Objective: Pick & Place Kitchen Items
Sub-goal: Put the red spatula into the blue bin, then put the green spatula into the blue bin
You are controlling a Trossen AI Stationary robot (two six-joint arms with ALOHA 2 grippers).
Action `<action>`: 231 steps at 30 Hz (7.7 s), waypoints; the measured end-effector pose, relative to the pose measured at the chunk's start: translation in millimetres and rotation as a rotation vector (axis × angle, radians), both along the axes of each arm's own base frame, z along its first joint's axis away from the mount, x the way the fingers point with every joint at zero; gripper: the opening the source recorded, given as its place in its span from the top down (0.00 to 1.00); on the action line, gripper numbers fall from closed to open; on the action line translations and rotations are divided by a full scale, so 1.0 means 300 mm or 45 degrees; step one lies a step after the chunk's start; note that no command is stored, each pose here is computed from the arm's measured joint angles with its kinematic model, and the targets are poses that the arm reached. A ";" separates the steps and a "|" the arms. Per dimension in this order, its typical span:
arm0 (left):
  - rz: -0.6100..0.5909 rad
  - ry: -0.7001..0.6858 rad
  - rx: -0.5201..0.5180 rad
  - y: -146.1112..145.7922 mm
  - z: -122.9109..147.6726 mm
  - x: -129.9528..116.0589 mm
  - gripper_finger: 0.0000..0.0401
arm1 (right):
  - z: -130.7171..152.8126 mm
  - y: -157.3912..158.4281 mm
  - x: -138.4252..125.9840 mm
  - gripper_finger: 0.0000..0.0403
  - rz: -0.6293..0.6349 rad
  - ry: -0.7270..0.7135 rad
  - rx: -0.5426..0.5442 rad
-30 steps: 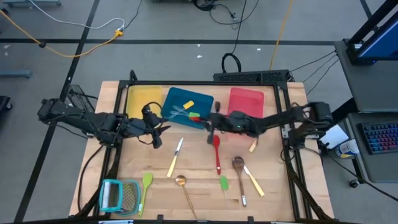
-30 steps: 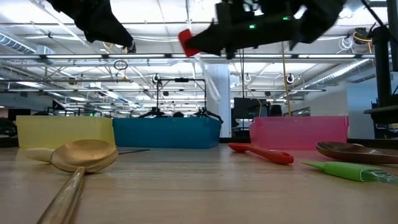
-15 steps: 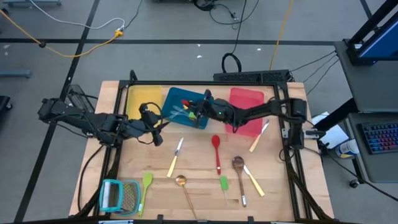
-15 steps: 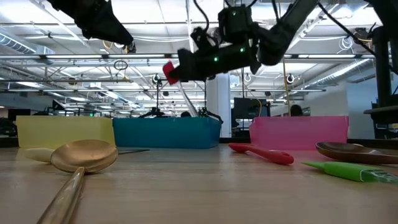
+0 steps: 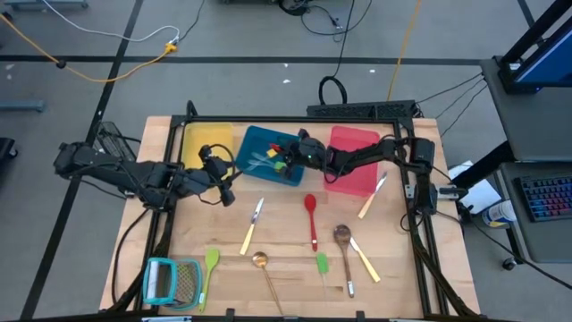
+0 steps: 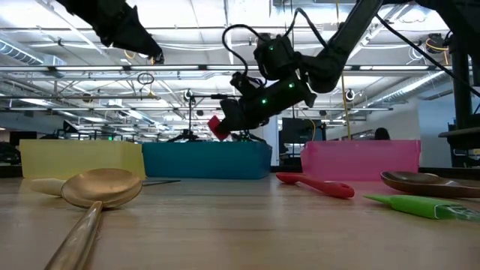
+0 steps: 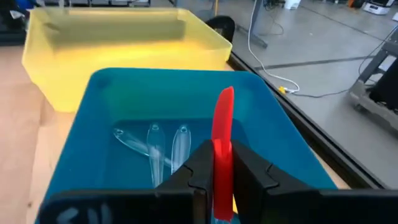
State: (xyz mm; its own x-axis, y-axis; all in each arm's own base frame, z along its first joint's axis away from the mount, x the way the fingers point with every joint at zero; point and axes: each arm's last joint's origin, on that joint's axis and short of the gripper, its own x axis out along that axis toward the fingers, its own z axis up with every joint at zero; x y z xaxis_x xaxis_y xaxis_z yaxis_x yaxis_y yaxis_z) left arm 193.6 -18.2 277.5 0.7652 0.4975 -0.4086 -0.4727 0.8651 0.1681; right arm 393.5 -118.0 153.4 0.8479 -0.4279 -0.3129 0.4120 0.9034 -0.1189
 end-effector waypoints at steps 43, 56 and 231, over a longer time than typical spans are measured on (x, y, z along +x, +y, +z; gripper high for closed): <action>0.096 0.004 0.005 0.050 0.000 0.003 0.67 | -0.053 0.018 -0.032 0.63 0.098 0.184 0.228; 0.096 0.026 0.005 0.050 -0.005 0.000 0.67 | 0.234 0.207 -0.070 0.57 0.334 0.050 0.025; -0.021 -0.220 -0.113 0.092 0.049 0.036 0.67 | -0.141 0.851 -0.459 0.37 1.391 0.401 0.041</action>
